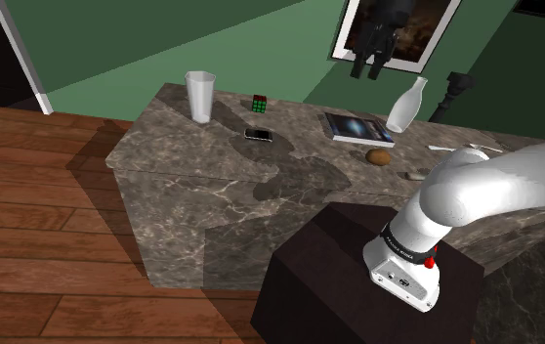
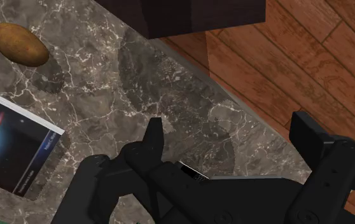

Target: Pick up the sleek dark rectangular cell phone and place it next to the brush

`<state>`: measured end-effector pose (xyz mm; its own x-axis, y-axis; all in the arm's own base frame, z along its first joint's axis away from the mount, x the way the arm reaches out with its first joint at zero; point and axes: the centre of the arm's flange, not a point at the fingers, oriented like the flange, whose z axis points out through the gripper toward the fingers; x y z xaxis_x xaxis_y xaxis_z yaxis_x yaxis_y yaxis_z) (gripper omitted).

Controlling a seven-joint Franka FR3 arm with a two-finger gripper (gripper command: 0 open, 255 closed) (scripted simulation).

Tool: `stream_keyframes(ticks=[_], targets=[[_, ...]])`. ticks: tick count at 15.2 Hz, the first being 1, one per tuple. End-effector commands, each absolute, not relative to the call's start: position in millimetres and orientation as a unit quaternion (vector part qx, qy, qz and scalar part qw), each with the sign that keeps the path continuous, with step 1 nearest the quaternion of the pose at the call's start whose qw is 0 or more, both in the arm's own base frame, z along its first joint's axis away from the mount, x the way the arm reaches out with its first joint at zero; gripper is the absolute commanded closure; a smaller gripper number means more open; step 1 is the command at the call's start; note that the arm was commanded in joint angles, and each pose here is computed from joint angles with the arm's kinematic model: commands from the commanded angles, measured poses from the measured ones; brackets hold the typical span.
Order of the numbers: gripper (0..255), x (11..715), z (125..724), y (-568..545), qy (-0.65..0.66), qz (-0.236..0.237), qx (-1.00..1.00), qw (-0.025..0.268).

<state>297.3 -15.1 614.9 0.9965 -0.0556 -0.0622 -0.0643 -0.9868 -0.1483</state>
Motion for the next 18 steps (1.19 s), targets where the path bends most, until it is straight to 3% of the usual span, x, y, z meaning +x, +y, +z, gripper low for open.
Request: stream_keyframes(ticks=[1,18], targets=[[0,297,615,-15,0.03,0.029,-0.996,0.075],[0,459,464,-18,-0.123,0.016,-0.992,0.035]])
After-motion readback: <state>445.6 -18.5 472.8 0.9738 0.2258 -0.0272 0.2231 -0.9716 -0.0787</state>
